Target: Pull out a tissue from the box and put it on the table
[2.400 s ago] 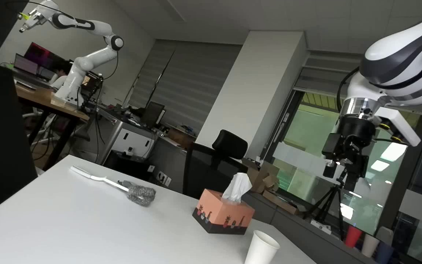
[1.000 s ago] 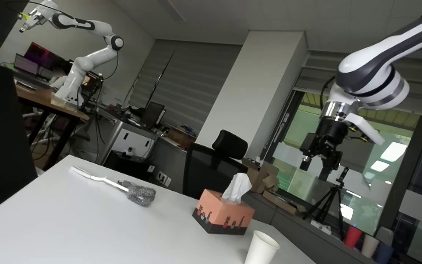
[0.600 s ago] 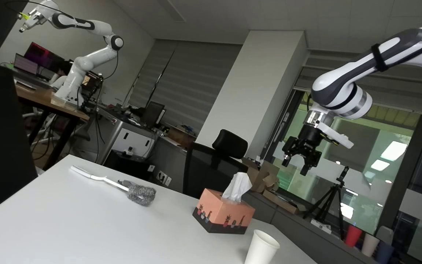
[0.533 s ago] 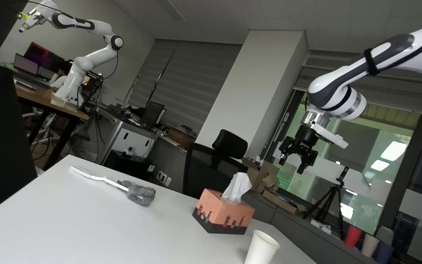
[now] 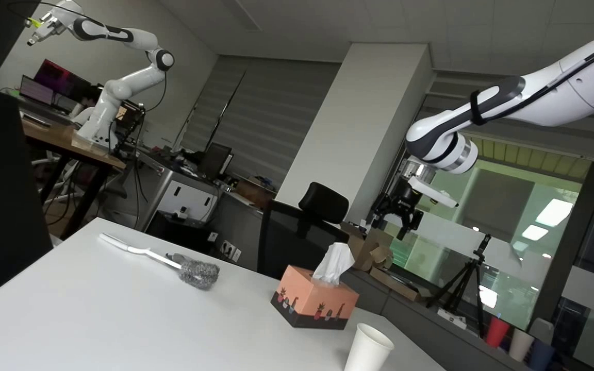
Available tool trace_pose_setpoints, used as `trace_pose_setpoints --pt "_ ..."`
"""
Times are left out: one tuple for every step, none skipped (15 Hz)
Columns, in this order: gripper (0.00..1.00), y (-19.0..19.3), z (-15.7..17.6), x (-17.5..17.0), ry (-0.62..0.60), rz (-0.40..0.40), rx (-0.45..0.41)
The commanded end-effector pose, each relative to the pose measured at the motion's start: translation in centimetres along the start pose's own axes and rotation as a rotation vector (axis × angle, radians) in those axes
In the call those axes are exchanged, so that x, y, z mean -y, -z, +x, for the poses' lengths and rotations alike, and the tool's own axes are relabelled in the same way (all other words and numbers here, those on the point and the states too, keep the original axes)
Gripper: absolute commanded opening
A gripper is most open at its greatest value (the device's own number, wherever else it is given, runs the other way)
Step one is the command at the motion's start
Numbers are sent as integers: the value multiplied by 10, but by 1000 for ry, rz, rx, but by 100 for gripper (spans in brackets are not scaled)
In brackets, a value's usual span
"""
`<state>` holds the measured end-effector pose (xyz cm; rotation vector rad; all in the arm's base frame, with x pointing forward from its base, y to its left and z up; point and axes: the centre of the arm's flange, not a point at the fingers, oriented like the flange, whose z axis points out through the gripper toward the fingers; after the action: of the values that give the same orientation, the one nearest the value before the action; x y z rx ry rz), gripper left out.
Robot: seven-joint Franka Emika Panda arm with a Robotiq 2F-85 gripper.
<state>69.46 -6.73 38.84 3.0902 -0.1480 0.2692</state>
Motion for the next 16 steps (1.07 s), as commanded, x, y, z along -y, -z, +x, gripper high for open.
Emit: trace_pose_setpoints --pt "100 0 1 0 0 0 -1" --pt "100 1 1 0 -1 0 -1" --pt "100 1 1 0 -1 0 -1" --pt "100 1 1 0 -1 0 -1" --pt "100 1 1 0 -1 0 -1" --pt "100 1 1 0 -1 0 -1" --pt "100 1 1 0 -1 0 -1" --pt "100 1 1 0 -1 0 -1" --pt "100 -1 5 0 -17 -7 -25" --pt "100 -5 10 0 -35 -9 -46" --pt "100 -10 17 0 -51 -9 -42" --pt "100 -16 25 1 -64 1 -34" --pt "100 -22 29 3 -94 3 -37" --pt "100 -30 36 7 -136 7 -35" --pt "100 -40 42 12 -181 7 -17" --pt "100 -49 47 17 -220 11 -9"
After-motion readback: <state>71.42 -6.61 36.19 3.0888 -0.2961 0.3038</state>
